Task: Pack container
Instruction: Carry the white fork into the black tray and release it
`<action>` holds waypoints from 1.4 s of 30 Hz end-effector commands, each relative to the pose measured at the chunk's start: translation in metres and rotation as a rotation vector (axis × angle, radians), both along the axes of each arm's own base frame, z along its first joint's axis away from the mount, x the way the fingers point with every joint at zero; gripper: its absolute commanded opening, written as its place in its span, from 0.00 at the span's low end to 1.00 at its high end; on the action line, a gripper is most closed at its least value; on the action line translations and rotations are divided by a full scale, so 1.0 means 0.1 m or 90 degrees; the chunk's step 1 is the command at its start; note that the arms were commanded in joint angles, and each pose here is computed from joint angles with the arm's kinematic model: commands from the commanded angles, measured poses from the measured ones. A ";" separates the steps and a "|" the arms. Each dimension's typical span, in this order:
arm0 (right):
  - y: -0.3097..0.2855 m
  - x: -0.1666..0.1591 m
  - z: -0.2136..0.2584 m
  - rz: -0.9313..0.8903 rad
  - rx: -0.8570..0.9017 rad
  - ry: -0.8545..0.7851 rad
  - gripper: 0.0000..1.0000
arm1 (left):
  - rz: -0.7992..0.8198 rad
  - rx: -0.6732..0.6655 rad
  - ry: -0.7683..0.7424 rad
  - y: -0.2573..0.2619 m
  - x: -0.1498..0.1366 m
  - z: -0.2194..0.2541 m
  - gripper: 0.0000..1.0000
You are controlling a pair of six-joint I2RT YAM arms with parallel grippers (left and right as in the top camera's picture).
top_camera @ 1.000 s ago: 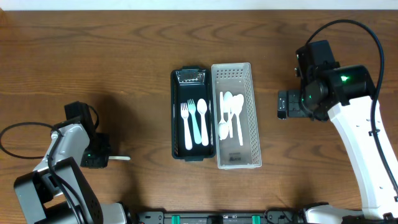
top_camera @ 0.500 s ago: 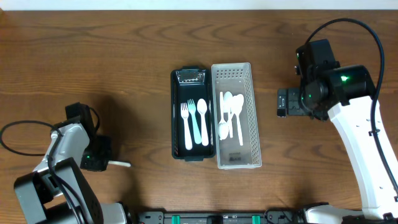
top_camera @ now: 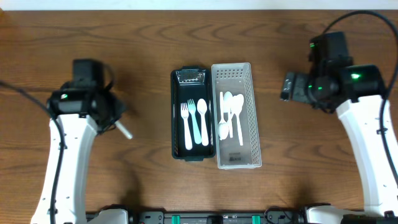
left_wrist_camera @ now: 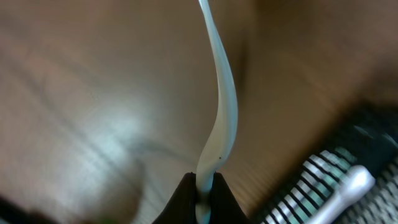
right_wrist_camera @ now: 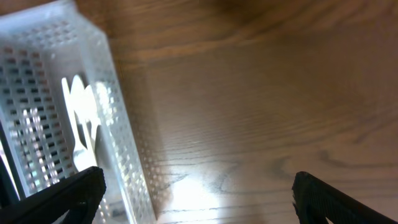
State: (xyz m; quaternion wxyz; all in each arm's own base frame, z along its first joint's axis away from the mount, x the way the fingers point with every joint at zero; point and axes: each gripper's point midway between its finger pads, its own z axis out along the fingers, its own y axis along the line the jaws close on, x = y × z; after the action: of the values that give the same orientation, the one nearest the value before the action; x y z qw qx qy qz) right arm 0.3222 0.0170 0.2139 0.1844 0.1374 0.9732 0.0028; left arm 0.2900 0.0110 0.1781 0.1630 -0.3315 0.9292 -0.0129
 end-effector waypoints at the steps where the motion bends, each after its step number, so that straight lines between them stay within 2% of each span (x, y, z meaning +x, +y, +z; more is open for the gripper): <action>1: -0.16 -0.01 -0.01 -0.040 0.045 0.004 0.99 | -0.145 0.029 -0.059 -0.38 0.15 0.34 0.06; 5: -0.38 -0.05 -0.02 -0.057 0.041 0.014 0.99 | -0.286 0.045 -0.130 -0.91 0.28 0.54 0.06; 8: -0.45 -0.08 -0.04 -0.059 0.035 0.021 0.99 | -0.378 0.060 -0.148 -1.22 0.33 0.52 0.06; 11: -0.47 -0.10 -0.08 -0.052 0.029 0.029 0.99 | -0.456 0.072 -0.133 -1.50 0.34 0.38 0.06; 16: -0.48 -0.11 -0.18 -0.053 0.030 0.038 0.99 | -0.535 0.089 -0.053 -1.82 0.36 -0.09 0.06; 25: -0.47 -0.21 -0.46 -0.053 0.031 0.076 0.99 | -0.561 0.107 0.078 -1.94 0.43 -0.92 0.06; 32: -0.46 -0.23 -0.51 -0.044 0.029 0.083 0.99 | -0.562 0.111 0.107 -1.96 0.45 -1.14 0.08; 34: -0.46 -0.23 -0.51 -0.044 0.029 0.083 0.99 | -0.562 0.111 0.106 -1.96 0.45 -1.13 0.13; 37: -0.46 -0.22 -0.51 -0.042 0.028 0.082 0.99 | -0.562 0.110 0.103 -1.96 0.46 -1.13 0.26; 38: -0.46 -0.22 -0.50 -0.042 0.028 0.081 0.99 | -0.561 0.110 0.103 -1.95 0.46 -1.13 0.34; 39: -0.46 -0.22 -0.51 -0.042 0.028 0.082 0.99 | -0.563 0.111 0.102 -1.95 0.47 -1.13 0.49; 42: -0.46 -0.22 -0.50 -0.037 0.027 0.081 0.99 | -0.566 0.112 0.096 -1.94 0.49 -1.09 0.70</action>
State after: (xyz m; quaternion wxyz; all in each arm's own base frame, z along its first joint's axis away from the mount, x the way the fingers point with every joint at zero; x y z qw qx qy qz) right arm 0.3003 -0.0277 0.1645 0.1195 0.1776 0.9768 0.0094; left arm 0.3319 -0.1854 0.0616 0.0887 0.1164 0.9890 0.0196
